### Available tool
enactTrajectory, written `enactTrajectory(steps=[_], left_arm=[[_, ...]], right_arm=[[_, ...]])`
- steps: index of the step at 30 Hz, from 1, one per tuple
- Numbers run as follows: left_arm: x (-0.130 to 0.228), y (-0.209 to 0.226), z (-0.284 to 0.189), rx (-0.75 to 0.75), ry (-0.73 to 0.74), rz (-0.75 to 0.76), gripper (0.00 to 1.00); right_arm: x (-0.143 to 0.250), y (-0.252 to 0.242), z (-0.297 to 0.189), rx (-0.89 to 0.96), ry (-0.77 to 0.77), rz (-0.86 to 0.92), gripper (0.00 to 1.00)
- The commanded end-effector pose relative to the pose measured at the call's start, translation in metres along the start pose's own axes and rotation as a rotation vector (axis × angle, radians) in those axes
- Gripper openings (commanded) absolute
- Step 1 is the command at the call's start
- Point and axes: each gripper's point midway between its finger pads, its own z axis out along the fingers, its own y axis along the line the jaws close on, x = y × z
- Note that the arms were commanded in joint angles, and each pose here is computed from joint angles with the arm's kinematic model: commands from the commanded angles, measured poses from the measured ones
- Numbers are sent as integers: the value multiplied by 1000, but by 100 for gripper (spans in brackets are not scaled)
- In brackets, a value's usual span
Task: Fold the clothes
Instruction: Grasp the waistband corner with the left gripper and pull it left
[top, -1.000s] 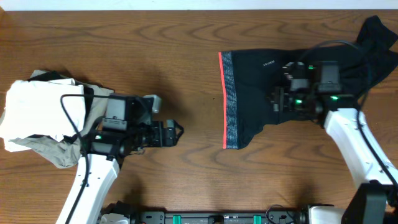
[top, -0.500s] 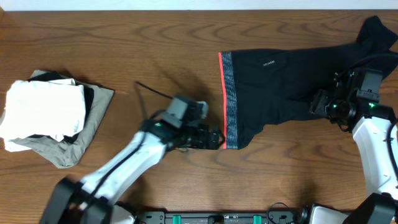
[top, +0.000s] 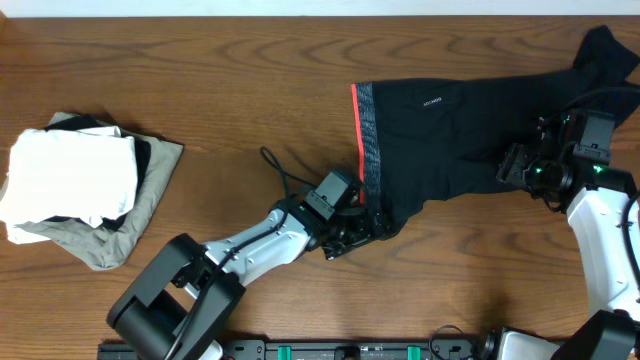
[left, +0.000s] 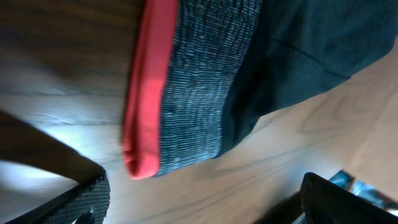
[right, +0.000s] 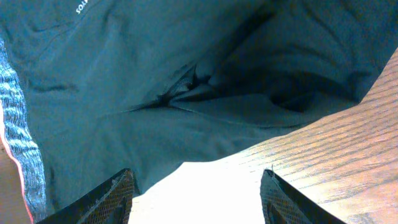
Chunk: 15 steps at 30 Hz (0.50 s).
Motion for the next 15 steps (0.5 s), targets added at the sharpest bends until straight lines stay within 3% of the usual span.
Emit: enactTrajectory(steps=[1, 6, 12, 13, 15], left_arm=[[3, 12, 14, -44, 2, -188, 98], [1, 16, 24, -51, -2, -328, 98], [-21, 31, 25, -101, -139, -377, 99], [-24, 33, 24, -106, -157, -379, 98], [-28, 34, 24, -112, -180, -379, 86]], right_arm=[[-7, 0, -7, 2, -25, 13, 64], [-7, 0, -7, 2, -26, 13, 65], [-6, 3, -7, -13, -21, 13, 65], [-6, 3, -7, -12, -21, 13, 65], [-5, 3, -7, -12, -19, 14, 66]])
